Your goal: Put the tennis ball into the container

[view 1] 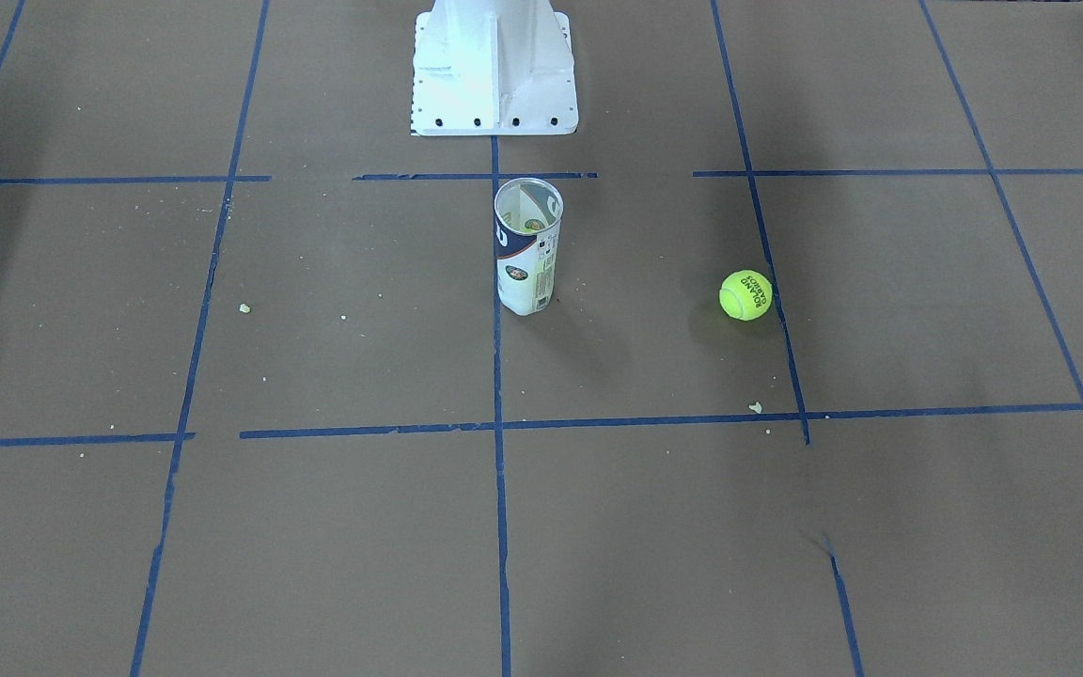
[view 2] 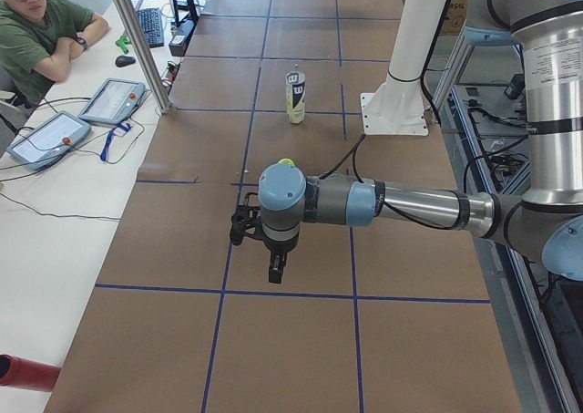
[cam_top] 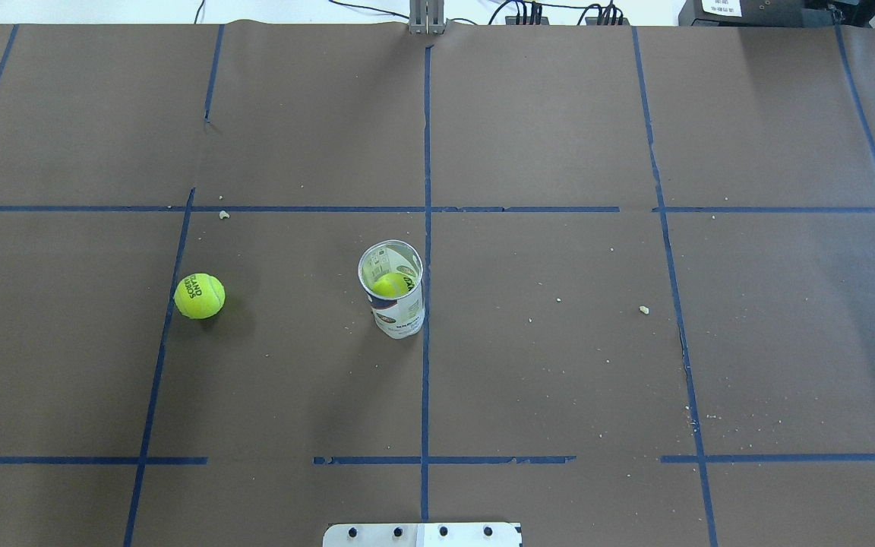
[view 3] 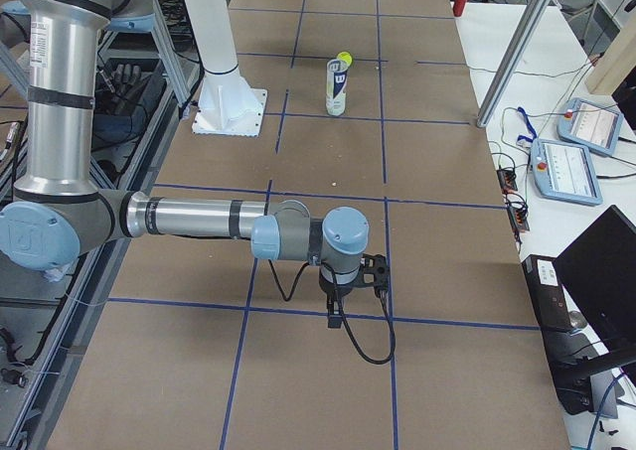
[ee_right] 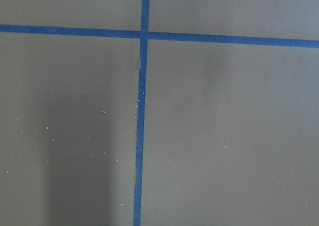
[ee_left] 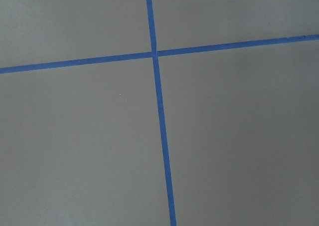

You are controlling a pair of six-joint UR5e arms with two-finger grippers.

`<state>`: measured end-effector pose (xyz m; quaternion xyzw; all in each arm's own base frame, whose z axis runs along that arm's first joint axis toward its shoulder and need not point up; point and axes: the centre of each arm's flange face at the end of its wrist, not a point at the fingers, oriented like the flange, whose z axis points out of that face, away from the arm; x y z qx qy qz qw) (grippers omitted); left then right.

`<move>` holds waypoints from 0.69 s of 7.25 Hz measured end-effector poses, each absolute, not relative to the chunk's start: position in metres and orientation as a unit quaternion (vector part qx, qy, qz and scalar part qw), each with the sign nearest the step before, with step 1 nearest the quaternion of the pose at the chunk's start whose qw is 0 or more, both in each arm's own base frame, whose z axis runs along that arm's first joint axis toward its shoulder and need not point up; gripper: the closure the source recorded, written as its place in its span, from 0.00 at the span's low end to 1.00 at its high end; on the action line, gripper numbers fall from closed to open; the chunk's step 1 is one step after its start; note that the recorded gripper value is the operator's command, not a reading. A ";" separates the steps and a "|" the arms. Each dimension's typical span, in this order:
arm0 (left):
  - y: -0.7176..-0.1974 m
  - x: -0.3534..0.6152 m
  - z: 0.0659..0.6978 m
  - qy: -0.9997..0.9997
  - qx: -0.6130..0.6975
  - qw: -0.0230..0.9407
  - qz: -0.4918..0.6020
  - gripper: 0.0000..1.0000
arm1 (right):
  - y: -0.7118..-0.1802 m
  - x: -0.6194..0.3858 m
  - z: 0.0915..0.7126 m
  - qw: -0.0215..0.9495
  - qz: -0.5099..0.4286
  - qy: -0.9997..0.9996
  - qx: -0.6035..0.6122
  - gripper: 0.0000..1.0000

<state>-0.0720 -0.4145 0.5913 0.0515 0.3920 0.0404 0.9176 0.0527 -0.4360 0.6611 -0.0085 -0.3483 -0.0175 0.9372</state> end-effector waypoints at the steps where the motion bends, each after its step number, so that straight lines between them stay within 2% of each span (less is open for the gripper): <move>1: -0.415 -0.072 0.590 0.392 0.052 0.918 0.041 0.00 | -0.436 0.053 0.661 0.937 -0.017 -0.348 -0.009 0.00; 5: -0.430 -0.073 0.567 0.387 0.076 0.918 0.048 0.00 | -0.436 0.053 0.661 0.937 -0.017 -0.348 -0.009 0.00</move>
